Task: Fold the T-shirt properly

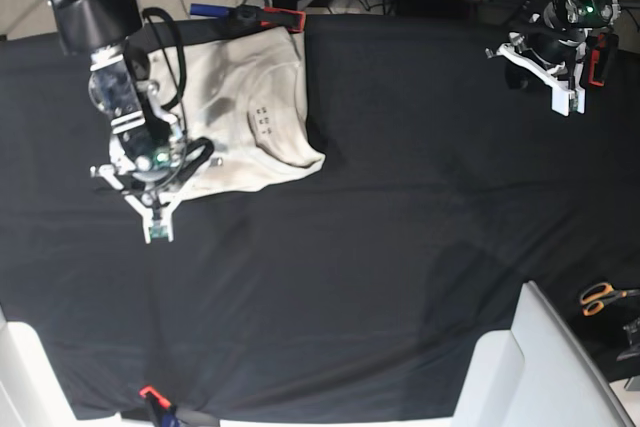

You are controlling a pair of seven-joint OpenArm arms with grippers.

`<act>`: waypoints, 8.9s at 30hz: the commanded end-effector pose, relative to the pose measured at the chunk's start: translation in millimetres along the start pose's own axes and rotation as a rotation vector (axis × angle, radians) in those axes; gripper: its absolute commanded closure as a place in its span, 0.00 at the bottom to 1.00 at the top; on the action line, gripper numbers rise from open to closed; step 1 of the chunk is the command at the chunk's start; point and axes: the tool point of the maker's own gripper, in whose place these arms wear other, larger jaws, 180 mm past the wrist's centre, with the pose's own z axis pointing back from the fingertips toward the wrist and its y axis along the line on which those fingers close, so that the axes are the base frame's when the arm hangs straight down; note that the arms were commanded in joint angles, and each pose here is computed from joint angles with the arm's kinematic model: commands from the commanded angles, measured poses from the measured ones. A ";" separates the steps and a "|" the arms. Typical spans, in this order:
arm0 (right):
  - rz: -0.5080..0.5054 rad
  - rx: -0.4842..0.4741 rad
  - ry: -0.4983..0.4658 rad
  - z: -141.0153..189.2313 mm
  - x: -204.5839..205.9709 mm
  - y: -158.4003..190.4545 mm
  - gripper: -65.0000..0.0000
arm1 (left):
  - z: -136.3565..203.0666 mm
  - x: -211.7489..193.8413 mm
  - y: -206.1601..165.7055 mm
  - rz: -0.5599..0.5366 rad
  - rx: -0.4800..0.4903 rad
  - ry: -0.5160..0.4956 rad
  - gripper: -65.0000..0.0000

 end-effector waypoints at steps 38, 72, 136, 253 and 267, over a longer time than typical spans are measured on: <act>-0.156 0.016 -0.061 91.7 -36.6 -21.2 1.00 | -13.5 27.2 -170.8 0.096 -0.576 -0.013 0.27; -0.148 0.021 -0.034 92.0 -51.1 -17.8 1.00 | -54.7 -15.6 -274.6 0.057 -0.866 0.187 0.14; -0.155 0.013 -0.032 91.6 -51.9 -21.4 1.00 | -115.1 69.1 -237.6 -0.624 -0.487 0.345 1.00; -0.165 -0.016 0.020 92.6 -78.8 -32.3 1.00 | -132.2 126.6 -407.6 -1.643 -0.301 -0.221 0.23; -0.165 -0.016 0.023 92.7 -80.3 -32.2 1.00 | -107.1 222.4 -422.4 -1.551 -0.189 -0.345 0.18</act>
